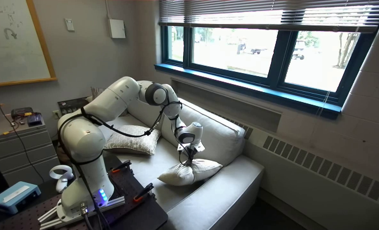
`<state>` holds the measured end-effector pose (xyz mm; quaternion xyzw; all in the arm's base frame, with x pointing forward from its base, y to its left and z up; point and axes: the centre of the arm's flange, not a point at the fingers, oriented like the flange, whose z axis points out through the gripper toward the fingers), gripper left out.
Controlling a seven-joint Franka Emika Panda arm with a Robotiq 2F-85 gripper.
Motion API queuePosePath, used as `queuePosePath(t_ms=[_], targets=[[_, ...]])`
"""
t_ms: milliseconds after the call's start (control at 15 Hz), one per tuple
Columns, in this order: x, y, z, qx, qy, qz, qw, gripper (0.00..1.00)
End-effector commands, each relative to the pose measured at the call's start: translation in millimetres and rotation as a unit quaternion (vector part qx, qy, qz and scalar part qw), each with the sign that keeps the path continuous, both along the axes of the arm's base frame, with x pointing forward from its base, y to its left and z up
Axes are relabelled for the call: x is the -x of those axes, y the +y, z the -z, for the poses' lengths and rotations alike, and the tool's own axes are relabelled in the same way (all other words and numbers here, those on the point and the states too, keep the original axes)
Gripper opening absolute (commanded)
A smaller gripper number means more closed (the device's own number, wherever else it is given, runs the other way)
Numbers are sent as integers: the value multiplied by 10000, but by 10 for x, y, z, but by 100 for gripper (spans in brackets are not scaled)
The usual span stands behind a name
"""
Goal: Move the pillows from the middle of the couch and set them against the armrest
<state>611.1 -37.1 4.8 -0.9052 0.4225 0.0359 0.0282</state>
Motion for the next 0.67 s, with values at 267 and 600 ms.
queuePosePath(t_ms=[267,600], targets=[[771,-265,211,-295,-38,944,9951,9],[752,-463,63,-107,-3,1218,9925,8]])
